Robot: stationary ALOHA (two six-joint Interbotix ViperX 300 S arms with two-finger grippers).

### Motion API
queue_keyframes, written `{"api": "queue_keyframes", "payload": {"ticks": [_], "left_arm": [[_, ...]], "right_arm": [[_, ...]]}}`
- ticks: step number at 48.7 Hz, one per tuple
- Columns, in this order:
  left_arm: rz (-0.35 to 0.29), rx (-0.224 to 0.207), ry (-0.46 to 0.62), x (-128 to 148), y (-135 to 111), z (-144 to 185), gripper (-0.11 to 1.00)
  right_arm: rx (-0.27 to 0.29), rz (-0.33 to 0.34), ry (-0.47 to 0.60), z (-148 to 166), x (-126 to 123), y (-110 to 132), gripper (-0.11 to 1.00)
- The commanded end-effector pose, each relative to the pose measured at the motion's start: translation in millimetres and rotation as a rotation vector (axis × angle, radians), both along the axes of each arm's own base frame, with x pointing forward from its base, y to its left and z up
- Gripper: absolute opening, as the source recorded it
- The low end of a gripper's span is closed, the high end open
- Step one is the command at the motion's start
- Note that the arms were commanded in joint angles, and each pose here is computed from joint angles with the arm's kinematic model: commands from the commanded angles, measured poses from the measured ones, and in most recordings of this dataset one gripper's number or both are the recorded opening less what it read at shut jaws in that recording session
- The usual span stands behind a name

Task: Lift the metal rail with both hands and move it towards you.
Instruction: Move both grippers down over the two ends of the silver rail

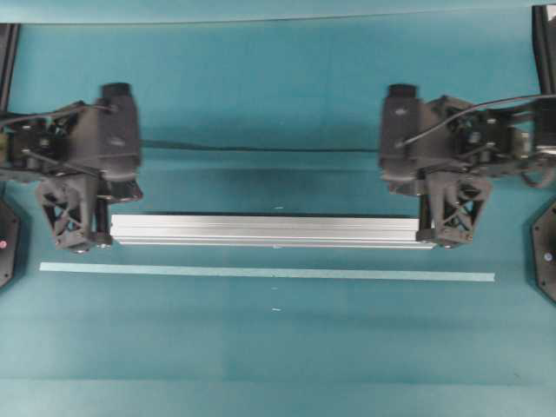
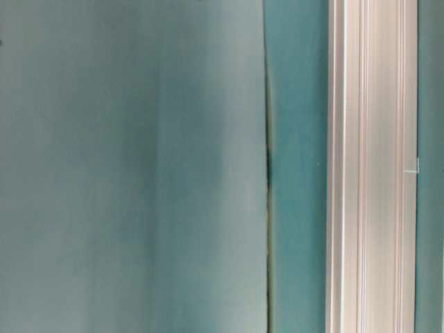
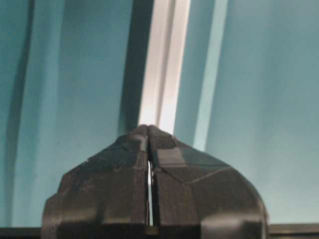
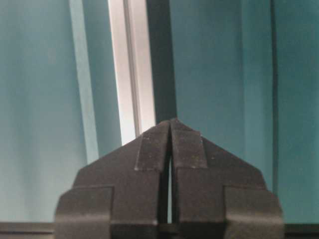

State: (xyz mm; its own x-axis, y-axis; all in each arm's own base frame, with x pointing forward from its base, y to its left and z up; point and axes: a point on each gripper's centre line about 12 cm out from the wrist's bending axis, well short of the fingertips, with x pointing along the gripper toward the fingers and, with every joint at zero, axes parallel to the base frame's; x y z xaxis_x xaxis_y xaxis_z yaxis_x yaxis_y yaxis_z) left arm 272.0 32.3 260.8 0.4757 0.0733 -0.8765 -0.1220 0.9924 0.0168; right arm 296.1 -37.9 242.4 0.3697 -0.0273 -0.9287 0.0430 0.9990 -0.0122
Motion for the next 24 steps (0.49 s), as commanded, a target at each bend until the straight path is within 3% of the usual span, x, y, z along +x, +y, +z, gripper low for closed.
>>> {"api": "queue_keyframes", "payload": {"ticks": [1,12,24], "left_arm": [[-0.019,0.011,0.005,7.8,0.3,5.7,-0.04],[-0.103,0.047,0.03,18.2,-1.8,-6.2,-0.03],[-0.107,0.053,0.006,20.8,-1.6,-8.3,0.02]], "right_arm": [[0.002,0.013,0.051,-5.2,7.1,-0.6,0.0],[0.002,0.043,0.11,-21.5,16.7,-1.7,0.01],[0.008,0.045,0.12,-25.3,17.1,-1.2,0.1]]}}
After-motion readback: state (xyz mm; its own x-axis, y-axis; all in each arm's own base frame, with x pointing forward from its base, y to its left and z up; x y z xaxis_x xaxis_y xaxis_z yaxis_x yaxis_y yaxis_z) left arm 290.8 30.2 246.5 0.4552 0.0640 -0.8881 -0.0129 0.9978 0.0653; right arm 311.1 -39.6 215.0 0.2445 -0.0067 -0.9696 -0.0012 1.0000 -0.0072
